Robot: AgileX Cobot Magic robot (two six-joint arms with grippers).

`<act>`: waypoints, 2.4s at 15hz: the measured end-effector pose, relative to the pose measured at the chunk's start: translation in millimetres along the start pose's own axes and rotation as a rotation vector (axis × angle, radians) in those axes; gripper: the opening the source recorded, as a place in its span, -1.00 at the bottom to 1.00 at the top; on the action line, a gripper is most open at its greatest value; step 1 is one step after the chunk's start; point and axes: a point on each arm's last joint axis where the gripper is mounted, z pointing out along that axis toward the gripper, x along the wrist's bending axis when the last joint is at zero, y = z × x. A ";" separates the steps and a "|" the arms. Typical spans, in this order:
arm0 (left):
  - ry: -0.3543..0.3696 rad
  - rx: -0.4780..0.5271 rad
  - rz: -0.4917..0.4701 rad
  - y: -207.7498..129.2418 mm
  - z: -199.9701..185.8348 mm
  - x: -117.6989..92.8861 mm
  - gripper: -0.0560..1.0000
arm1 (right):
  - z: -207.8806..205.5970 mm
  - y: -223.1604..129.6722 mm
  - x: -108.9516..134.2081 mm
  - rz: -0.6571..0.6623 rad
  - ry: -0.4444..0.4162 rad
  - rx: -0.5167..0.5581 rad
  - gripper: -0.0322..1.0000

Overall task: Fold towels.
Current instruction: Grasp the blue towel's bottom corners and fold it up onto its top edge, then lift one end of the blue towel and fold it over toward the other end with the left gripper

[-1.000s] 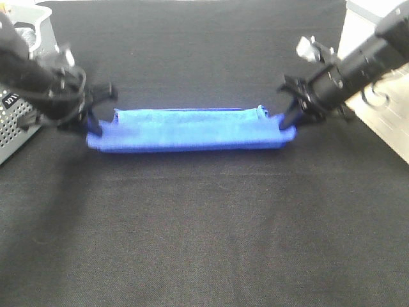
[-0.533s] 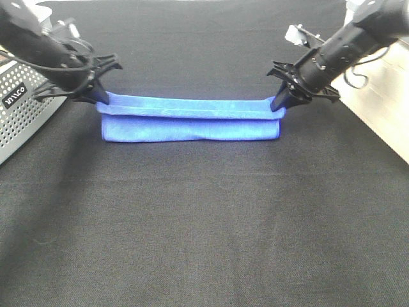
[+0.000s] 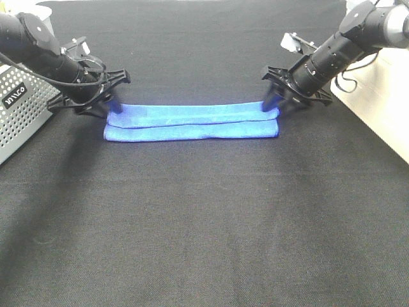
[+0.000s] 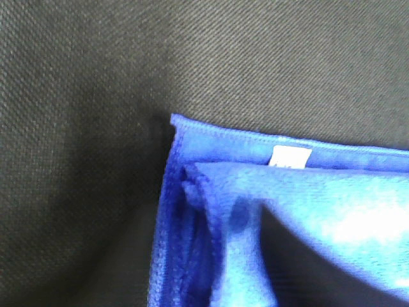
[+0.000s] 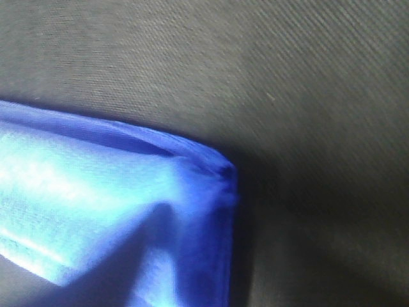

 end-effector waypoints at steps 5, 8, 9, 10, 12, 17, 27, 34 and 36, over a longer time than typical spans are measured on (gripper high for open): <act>0.013 0.011 0.034 3.1 -11.0 -0.5 0.41 | -30.0 -1.4 10.9 -0.075 -0.057 0.054 0.79; 0.020 0.081 0.000 -9.7 11.7 8.7 0.42 | -30.1 -2.9 9.4 -0.077 -0.072 0.071 0.79; 0.019 0.084 -0.006 -10.5 13.3 9.2 0.42 | -30.1 -3.0 9.4 -0.077 -0.072 0.072 0.79; 0.002 0.085 -0.007 -12.8 17.9 7.3 0.42 | -30.1 -3.0 9.5 -0.076 -0.072 0.073 0.79; -0.024 0.070 -0.016 -13.6 23.3 -0.3 0.42 | -30.2 -3.2 9.5 -0.076 -0.072 0.075 0.79; -0.039 0.066 -0.035 -17.4 33.8 -4.8 -0.65 | -30.2 -3.5 9.5 -0.073 -0.071 0.078 0.79; 0.241 0.097 0.149 13.7 -57.1 -23.1 -0.77 | -30.6 -7.9 10.1 -0.062 -0.064 0.126 0.79; 0.063 0.091 0.167 -14.5 -73.7 -135.7 -0.77 | -30.8 -10.0 10.4 -0.044 -0.061 0.149 0.79; 0.017 0.097 0.134 -28.9 -49.5 -150.1 -0.77 | -30.9 -10.1 10.4 -0.044 -0.061 0.150 0.79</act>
